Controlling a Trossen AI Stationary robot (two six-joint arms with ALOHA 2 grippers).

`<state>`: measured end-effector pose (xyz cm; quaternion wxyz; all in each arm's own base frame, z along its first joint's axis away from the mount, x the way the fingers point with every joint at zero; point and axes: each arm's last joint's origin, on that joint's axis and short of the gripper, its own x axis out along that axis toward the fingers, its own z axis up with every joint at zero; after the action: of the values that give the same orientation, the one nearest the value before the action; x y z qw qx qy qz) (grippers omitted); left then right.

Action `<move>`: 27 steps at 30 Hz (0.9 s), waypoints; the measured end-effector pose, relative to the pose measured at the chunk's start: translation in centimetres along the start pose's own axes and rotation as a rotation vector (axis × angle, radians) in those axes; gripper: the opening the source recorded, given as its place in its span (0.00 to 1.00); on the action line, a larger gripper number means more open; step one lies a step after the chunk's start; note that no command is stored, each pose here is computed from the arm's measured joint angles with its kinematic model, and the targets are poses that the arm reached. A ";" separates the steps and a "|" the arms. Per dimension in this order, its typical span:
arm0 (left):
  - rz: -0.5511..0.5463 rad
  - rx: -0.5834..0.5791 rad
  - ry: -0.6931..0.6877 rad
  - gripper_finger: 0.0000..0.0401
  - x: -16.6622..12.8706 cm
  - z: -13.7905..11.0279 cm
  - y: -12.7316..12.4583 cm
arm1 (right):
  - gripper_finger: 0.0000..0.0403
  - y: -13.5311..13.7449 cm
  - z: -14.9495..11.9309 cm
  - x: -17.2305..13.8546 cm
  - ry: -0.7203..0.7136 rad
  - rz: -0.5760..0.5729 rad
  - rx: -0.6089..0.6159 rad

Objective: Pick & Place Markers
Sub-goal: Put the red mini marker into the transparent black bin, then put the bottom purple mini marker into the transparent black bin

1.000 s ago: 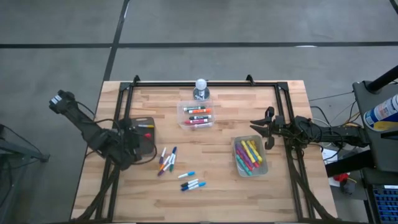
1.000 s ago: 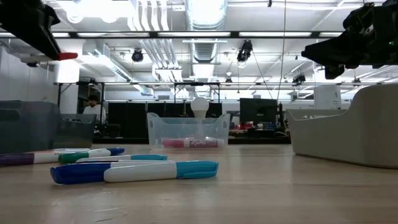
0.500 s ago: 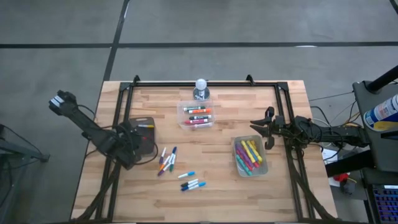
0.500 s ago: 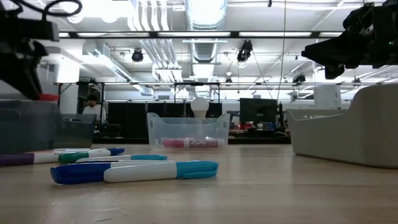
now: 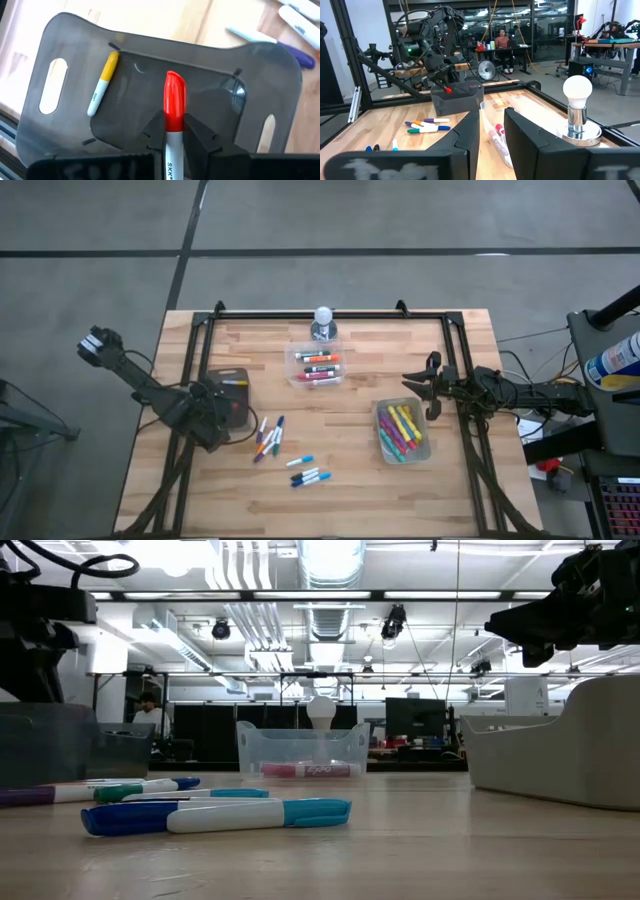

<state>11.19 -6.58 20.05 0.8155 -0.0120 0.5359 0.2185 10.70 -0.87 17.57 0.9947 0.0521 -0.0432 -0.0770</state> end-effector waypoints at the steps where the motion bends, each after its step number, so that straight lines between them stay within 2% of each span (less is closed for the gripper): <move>1: 0.002 -0.018 0.000 0.10 0.0 0.1 0.0 | 0.20 0.0 0.0 0.0 0.000 0.000 0.001; 6: 0.011 -0.055 -0.003 0.12 0.2 0.2 0.1 | 0.17 0.0 0.0 0.0 0.000 0.000 0.001; 17: 0.035 -0.056 -0.041 0.32 0.1 0.4 0.2 | 0.19 0.0 0.0 0.0 0.001 0.000 0.001; 22: -0.018 -0.043 -0.094 0.33 -1.7 1.9 -0.1 | 0.21 0.0 0.0 0.0 0.001 0.000 0.001; 27: -0.148 -0.071 -0.240 0.33 -4.3 4.4 -1.0 | 0.21 0.0 0.0 0.0 0.001 0.000 0.001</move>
<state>13.93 -7.84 25.45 0.8867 -0.0541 0.4239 0.1766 10.70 -0.87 17.57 0.9947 0.0526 -0.0428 -0.0769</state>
